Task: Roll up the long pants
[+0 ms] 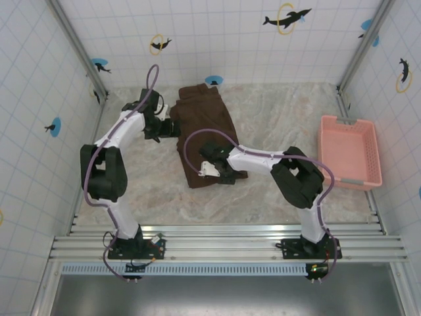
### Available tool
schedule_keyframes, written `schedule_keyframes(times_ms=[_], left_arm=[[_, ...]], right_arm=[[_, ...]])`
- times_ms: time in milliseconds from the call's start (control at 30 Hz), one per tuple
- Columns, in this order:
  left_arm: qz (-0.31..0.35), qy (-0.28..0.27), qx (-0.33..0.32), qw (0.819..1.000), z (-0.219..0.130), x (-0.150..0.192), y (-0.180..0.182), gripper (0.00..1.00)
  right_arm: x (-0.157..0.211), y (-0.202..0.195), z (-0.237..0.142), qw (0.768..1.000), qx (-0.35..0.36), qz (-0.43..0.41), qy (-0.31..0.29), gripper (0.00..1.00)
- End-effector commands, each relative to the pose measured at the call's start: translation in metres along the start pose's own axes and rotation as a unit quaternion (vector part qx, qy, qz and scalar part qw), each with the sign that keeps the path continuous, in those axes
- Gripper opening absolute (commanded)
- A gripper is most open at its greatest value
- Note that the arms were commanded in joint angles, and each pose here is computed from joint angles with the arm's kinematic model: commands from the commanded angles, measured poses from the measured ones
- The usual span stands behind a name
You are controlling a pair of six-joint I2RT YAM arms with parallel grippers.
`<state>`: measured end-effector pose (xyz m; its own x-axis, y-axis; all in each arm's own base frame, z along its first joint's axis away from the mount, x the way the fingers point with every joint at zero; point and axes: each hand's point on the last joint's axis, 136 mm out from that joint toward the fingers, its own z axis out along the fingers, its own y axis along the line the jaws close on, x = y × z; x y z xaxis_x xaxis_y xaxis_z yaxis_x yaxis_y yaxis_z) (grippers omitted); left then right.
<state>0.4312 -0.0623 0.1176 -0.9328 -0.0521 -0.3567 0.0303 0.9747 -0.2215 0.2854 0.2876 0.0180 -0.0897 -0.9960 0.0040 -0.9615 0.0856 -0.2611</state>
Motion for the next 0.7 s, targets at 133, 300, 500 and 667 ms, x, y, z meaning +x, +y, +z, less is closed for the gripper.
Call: schedule_keyframes(times_ms=[133,300,500,667], left_arm=[[0.074,-0.019,-0.041,0.996,-0.029,0.007,0.007,0.98],[0.096,-0.013,-0.043,0.994,-0.037,0.014,0.006,0.97],[0.111,-0.012,-0.026,0.993,-0.042,0.02,-0.002,0.98],[0.147,0.003,-0.025,0.989,-0.046,0.03,-0.012,0.97]], right_arm=[[-0.011,0.046,-0.05,0.989,-0.144,-0.012,-0.016,0.1],[-0.015,0.072,-0.102,0.973,-0.229,-0.002,-0.02,0.08],[-0.042,0.081,-0.12,0.949,-0.311,0.028,-0.038,0.09],[-0.059,0.052,-0.089,0.937,-0.338,0.082,-0.037,0.1]])
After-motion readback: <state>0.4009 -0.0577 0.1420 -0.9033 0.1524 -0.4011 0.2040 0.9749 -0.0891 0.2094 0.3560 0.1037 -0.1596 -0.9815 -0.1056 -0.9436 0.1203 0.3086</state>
